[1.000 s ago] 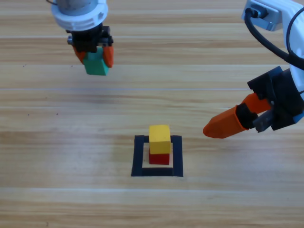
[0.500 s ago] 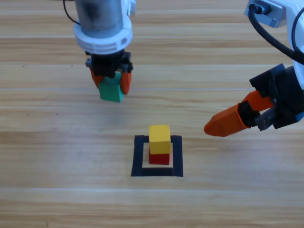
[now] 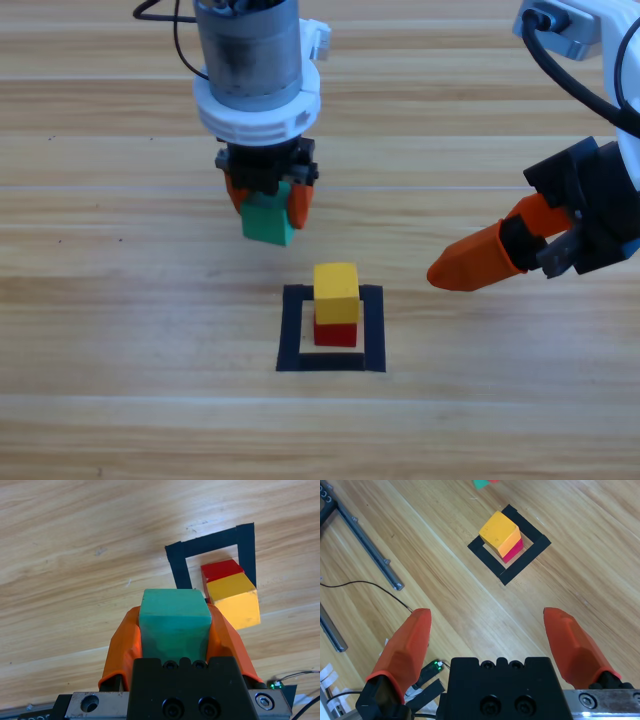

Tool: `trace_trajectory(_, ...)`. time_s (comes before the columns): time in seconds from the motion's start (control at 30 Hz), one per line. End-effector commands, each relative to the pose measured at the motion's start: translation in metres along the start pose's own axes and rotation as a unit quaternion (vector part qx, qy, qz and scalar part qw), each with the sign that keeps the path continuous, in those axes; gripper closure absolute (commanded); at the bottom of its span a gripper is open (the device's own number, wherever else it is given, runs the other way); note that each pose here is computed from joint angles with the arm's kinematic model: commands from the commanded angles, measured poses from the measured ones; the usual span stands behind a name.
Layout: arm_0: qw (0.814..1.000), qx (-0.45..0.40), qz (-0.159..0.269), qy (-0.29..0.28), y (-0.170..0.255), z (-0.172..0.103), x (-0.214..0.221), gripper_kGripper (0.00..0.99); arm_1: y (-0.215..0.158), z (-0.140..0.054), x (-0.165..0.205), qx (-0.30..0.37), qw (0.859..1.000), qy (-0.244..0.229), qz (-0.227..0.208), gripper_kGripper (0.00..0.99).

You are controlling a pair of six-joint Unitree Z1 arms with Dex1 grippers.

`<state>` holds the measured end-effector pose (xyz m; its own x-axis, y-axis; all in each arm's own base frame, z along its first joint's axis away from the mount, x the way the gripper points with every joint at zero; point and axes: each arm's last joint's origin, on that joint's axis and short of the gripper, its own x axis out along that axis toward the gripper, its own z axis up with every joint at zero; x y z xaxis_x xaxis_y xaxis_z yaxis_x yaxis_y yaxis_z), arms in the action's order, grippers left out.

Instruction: Stack the blocks in the rectangular block: red at the bottom, yellow in the middle, green on top

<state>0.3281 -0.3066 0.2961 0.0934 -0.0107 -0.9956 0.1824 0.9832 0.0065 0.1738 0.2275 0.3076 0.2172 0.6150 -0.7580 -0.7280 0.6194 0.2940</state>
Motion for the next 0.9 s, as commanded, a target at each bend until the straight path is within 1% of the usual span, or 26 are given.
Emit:
trace_trajectory(0.03,1.0,0.008,-0.005,0.003,-0.018,-0.011,-0.001,0.99,-0.003,-0.006,-0.013,0.002,1.0,-0.019,0.006,0.001)
trace_trajectory(0.27,1.0,-0.015,-0.009,-0.001,-0.022,-0.017,-0.008,0.99,-0.003,-0.006,-0.013,0.002,1.0,-0.019,0.006,0.001)
trace_trajectory(0.63,0.997,-0.079,-0.022,-0.013,-0.043,-0.028,-0.016,0.99,-0.003,-0.006,-0.013,0.001,1.0,-0.018,0.006,0.001)
trace_trajectory(0.77,0.996,-0.089,-0.027,-0.016,-0.049,-0.029,-0.016,0.99,-0.003,-0.006,-0.013,0.001,1.0,-0.018,0.007,0.001)
trace_trajectory(0.9,0.995,-0.099,-0.022,-0.016,-0.052,-0.029,-0.012,0.99,-0.003,-0.006,-0.013,0.001,1.0,-0.018,0.007,0.001)
